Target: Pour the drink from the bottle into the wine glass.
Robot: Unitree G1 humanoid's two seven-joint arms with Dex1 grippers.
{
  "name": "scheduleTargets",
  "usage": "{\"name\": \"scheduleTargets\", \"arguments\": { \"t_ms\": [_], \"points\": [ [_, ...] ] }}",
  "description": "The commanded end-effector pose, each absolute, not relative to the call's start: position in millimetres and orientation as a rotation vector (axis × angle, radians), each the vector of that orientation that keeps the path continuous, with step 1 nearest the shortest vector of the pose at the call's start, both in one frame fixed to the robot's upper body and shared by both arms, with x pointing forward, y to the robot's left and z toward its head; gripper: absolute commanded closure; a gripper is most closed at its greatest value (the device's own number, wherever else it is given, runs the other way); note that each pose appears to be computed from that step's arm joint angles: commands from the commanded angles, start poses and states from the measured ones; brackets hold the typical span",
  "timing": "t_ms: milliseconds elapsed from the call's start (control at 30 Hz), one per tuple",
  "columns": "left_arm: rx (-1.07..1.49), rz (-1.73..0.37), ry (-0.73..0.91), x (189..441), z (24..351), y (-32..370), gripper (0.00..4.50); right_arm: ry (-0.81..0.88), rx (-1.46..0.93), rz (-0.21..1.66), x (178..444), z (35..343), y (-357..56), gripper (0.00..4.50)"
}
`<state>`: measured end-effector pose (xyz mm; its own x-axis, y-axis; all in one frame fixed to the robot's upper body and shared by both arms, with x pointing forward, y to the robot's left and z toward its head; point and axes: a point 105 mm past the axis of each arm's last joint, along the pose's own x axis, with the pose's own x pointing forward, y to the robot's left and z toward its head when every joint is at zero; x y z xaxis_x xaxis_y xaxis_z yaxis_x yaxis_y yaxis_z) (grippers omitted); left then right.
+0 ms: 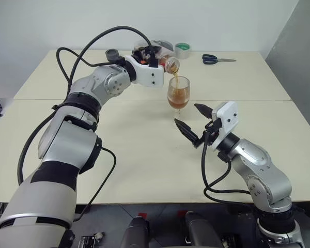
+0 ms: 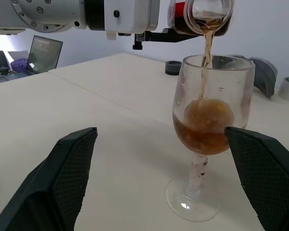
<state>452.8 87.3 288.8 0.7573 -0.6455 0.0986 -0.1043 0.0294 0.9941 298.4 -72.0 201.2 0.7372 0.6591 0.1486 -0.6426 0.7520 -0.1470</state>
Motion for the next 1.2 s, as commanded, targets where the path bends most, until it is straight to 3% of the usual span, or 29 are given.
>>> {"name": "scheduleTargets", "arguments": {
  "t_ms": [33,1200],
  "points": [
    [1.498,-0.402,-0.723,448.1,321.8,81.9,2.73,-0.256,-0.089,0.74,290.2,215.1,-66.9,0.0],
    [1.508,-0.398,-0.732,447.4,324.7,81.4,2.73,-0.257,-0.076,0.731,291.6,214.8,-67.3,0.0]
  ]
}}
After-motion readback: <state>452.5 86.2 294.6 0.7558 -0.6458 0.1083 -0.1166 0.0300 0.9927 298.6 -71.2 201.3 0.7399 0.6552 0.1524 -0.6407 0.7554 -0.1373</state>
